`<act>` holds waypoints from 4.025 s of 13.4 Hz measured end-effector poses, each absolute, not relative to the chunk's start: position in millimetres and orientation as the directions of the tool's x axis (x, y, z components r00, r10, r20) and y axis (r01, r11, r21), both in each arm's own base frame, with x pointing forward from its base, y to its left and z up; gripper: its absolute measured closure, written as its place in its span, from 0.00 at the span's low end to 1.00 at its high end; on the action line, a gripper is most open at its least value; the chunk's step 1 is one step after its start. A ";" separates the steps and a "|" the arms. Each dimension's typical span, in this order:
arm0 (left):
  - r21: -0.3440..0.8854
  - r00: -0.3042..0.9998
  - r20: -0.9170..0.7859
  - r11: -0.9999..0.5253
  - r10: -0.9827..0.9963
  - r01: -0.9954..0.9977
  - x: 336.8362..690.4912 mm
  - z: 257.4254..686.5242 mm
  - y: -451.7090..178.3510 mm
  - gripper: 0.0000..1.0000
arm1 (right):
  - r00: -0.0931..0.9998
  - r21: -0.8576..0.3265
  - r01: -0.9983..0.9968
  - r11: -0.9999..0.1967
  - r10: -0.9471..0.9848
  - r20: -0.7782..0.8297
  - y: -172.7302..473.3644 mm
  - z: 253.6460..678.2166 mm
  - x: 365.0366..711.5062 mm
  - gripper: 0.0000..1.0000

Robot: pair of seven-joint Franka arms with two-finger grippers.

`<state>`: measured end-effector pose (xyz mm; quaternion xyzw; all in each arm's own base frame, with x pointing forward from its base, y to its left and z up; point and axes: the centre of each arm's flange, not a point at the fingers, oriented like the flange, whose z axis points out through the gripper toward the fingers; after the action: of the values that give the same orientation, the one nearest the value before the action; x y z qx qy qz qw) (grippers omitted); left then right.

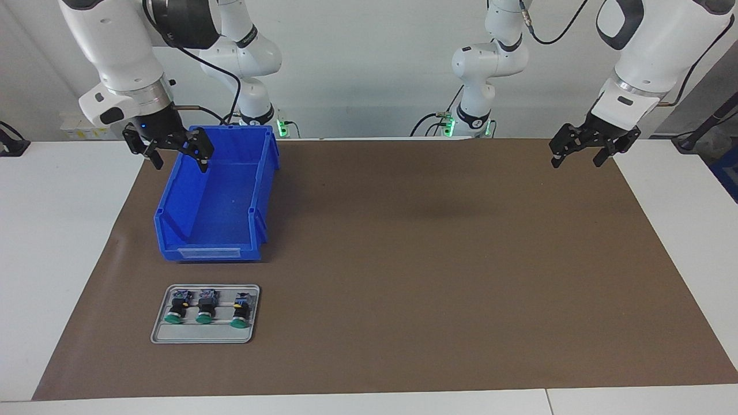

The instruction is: Place and press button with both arms

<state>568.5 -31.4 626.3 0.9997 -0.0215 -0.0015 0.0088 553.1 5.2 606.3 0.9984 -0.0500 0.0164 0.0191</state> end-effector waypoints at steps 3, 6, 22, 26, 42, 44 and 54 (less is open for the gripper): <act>0.018 0.999 -0.003 -0.999 -0.043 -0.043 568.5 626.3 -31.4 0.00 | 0.994 0.037 -0.101 -0.994 -0.100 0.034 4.9 605.9 553.1 0.00; 0.018 0.999 -0.003 -0.999 -0.043 -0.043 568.5 626.3 -31.4 0.00 | 0.994 0.037 -0.104 -0.994 -0.103 0.034 3.1 605.7 553.1 0.00; 0.018 0.999 -0.003 -0.999 -0.043 -0.043 568.5 626.3 -31.4 0.00 | 0.957 0.038 -0.136 -0.990 -0.121 0.262 -26.1 386.9 688.4 0.00; 0.018 0.999 -0.003 -0.999 -0.043 -0.043 568.5 626.3 -31.4 0.00 | 0.965 0.050 -0.085 -0.995 -0.070 0.253 -19.4 324.2 700.4 0.00; 0.018 0.999 -0.003 -0.999 -0.043 -0.043 568.5 626.3 -31.4 0.00 | 0.971 0.037 -0.015 -0.999 -0.006 0.241 -12.0 292.7 700.1 0.60; 0.018 0.999 -0.003 -0.999 -0.043 -0.043 568.5 626.3 -31.4 0.00 | 0.969 0.037 -0.014 -0.999 -0.005 0.246 -11.4 293.4 700.7 0.60; 0.018 0.999 -0.003 -0.999 -0.043 -0.043 568.5 626.3 -31.4 0.00 | 0.729 -0.160 -0.634 -0.757 -0.653 0.205 39.1 430.0 728.9 0.60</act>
<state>568.5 -31.4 626.3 0.9997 -0.0215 -0.0015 0.0088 728.9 39.1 430.0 0.9289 -0.3464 0.1252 -0.0396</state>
